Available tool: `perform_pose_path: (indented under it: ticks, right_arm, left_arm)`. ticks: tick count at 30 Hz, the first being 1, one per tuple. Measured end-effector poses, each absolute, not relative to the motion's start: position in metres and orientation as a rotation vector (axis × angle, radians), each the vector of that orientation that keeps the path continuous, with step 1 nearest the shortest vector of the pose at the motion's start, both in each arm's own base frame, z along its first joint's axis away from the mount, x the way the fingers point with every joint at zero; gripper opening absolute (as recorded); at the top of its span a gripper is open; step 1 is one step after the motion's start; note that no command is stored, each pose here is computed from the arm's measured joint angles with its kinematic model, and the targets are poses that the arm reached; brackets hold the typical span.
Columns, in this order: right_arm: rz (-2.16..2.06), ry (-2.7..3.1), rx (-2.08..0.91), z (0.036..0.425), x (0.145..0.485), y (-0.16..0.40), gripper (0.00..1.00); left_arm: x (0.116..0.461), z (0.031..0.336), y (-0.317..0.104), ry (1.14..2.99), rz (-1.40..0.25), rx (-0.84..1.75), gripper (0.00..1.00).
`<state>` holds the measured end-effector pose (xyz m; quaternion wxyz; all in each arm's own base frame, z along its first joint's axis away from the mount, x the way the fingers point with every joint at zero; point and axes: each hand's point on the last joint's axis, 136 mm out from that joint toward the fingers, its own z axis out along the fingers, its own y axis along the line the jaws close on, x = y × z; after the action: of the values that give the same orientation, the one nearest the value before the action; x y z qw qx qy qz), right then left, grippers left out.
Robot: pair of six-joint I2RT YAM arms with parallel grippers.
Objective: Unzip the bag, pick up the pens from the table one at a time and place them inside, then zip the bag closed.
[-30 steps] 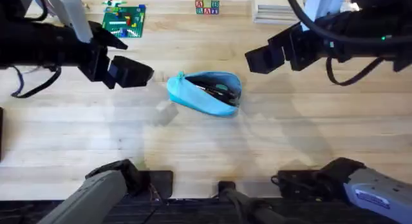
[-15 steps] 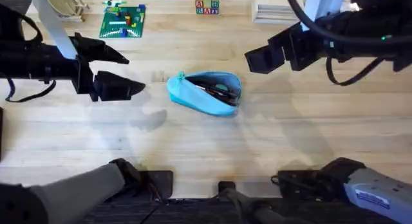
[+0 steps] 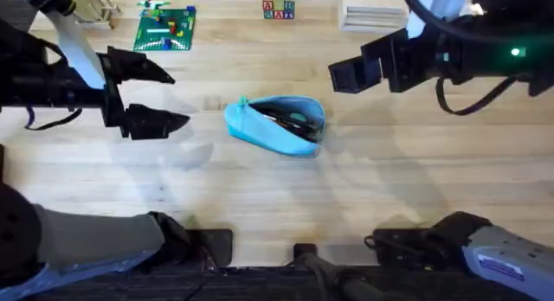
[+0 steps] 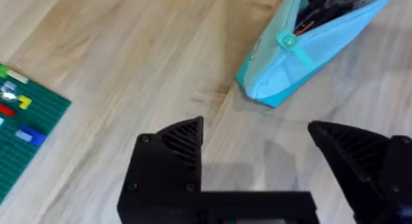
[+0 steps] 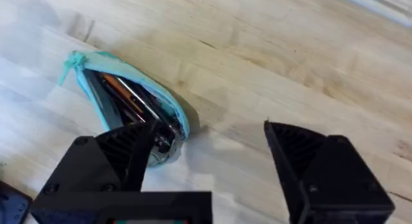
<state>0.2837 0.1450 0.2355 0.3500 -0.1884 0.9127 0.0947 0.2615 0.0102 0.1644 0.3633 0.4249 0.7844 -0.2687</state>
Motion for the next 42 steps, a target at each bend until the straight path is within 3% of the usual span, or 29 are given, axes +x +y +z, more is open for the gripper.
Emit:
perform_pose_path:
  ticks: [27, 36, 42]
  right_arm:
    - [0.283, 2.430, -0.359, 0.230, 0.278, 0.142, 0.998]
    - [0.250, 2.509, -0.450, 0.228, 0.254, 0.155, 0.998]
    - [0.218, 2.548, -0.488, 0.244, 0.256, 0.169, 0.997]
  left_arm:
    - [0.277, 0.164, 0.017, 1.833, -0.512, 1.277, 0.992]
    - [0.280, 0.141, 0.019, 1.853, -0.608, 1.259, 0.992]
    - [0.280, 0.136, 0.019, 1.828, -0.614, 1.288, 0.993]
